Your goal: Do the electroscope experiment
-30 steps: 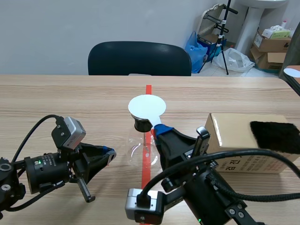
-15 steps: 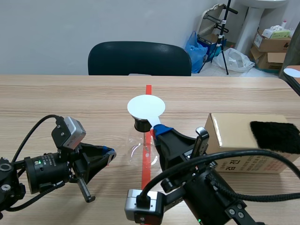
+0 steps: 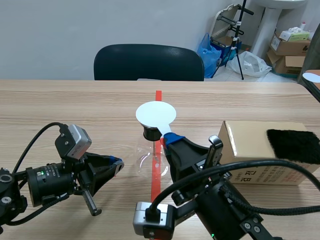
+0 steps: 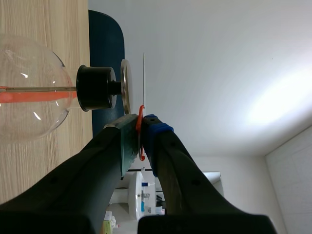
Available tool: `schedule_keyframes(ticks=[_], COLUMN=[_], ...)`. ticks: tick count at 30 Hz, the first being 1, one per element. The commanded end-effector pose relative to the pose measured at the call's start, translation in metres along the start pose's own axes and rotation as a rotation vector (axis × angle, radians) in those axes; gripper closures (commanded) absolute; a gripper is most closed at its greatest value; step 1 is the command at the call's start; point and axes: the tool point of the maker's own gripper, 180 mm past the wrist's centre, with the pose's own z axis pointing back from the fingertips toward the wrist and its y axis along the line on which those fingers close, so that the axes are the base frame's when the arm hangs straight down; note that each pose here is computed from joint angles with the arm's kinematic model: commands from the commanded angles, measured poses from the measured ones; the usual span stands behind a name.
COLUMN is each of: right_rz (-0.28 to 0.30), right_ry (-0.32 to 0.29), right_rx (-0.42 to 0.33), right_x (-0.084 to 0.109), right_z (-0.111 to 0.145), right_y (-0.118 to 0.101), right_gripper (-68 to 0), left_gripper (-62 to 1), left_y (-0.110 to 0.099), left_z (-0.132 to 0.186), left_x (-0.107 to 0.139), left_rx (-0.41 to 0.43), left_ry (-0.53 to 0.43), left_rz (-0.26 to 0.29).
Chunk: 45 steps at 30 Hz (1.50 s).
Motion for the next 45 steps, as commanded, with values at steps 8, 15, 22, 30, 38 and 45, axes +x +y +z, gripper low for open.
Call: schedule_keyframes(ticks=[8, 15, 22, 30, 38, 45], right_rz=[0.017, 0.016, 0.013, 0.013, 0.013, 0.011], right_ry=[-0.004, 0.078, 0.236, 0.378, 0.480, 0.550], right_rx=[-0.040, -0.041, -0.042, -0.044, -0.046, -0.046], right_x=[-0.003, -0.018, -0.046, -0.070, -0.087, -0.098], right_z=[-0.005, -0.004, 0.000, 0.008, 0.016, 0.022], right_y=[-0.012, -0.012, -0.012, -0.013, -0.013, -0.013], right_gripper=[-0.9, -0.9, -0.9, -0.9, -0.9, -0.9], left_gripper=[-4.1, -4.1, -4.1, -4.1, -4.1, -4.1], left_y=[0.000, 0.000, 0.000, 0.000, 0.000, 0.000], left_z=[-0.001, -0.001, -0.001, -0.001, -0.001, -0.001], left_x=[0.012, 0.012, 0.012, 0.012, 0.012, 0.012], left_rx=[-0.004, -0.004, -0.004, -0.004, -0.004, -0.004], left_ry=[-0.041, -0.041, -0.041, -0.041, -0.041, -0.041], left_rz=[-0.001, -0.001, -0.001, -0.001, -0.001, -0.001])
